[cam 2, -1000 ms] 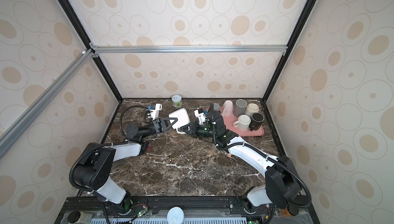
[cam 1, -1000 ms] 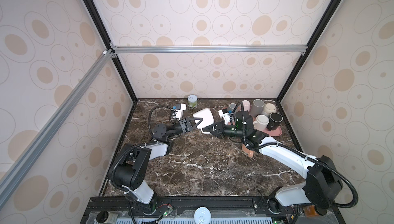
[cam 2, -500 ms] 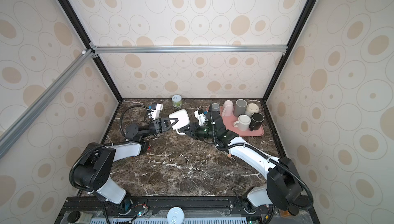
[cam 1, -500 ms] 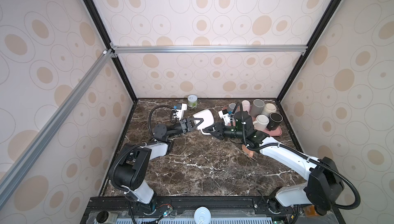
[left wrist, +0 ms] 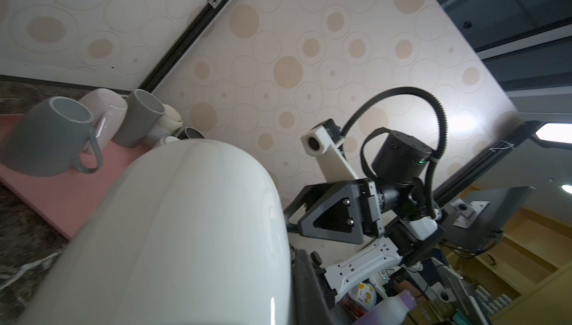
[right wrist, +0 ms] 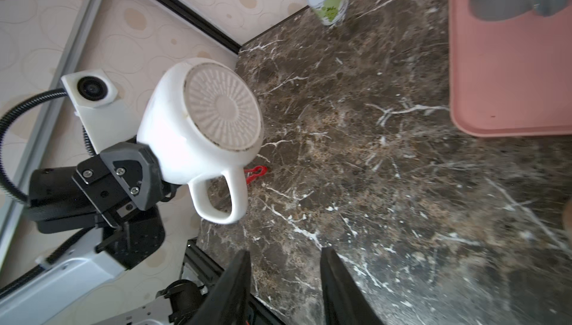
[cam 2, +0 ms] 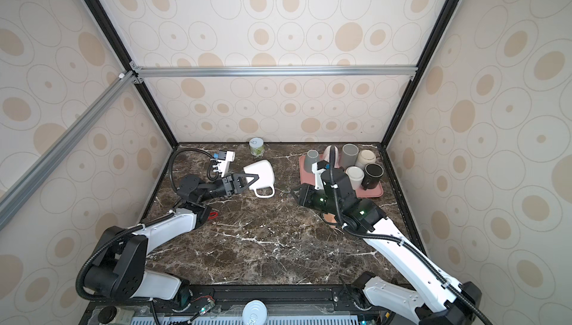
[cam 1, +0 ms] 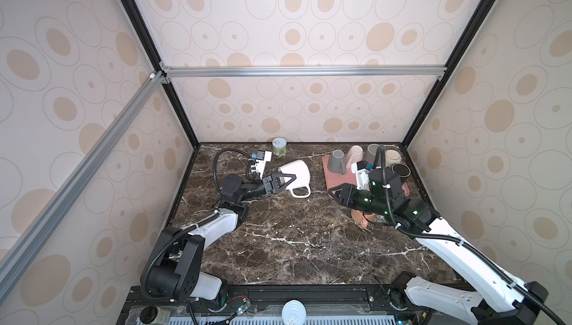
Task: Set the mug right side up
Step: 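Open the right gripper and draw it back while the left holds the white mug, then lower the white mug upright beside the orange mug with the left gripper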
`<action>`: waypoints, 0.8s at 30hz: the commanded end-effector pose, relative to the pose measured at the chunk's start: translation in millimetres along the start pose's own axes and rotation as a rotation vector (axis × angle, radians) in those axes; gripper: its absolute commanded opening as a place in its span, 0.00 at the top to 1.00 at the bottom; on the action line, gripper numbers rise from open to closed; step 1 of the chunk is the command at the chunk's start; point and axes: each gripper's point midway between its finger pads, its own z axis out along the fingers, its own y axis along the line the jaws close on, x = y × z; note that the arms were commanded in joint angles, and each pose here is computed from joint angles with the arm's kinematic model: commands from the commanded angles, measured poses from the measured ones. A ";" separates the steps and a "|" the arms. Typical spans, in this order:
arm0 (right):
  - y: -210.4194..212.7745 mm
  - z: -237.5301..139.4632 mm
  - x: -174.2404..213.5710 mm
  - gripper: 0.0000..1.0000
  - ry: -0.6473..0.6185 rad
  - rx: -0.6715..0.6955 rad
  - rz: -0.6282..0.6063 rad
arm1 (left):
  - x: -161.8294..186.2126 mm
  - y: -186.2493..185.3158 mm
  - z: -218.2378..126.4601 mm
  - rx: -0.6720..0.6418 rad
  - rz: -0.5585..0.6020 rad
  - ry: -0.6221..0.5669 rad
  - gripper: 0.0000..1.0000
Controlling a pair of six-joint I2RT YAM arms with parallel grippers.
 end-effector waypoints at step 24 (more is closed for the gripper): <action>-125.6 -99.4 30.7 0.56 -0.020 0.625 -0.069 | 96.2 41.8 101.4 -0.438 0.428 0.482 1.00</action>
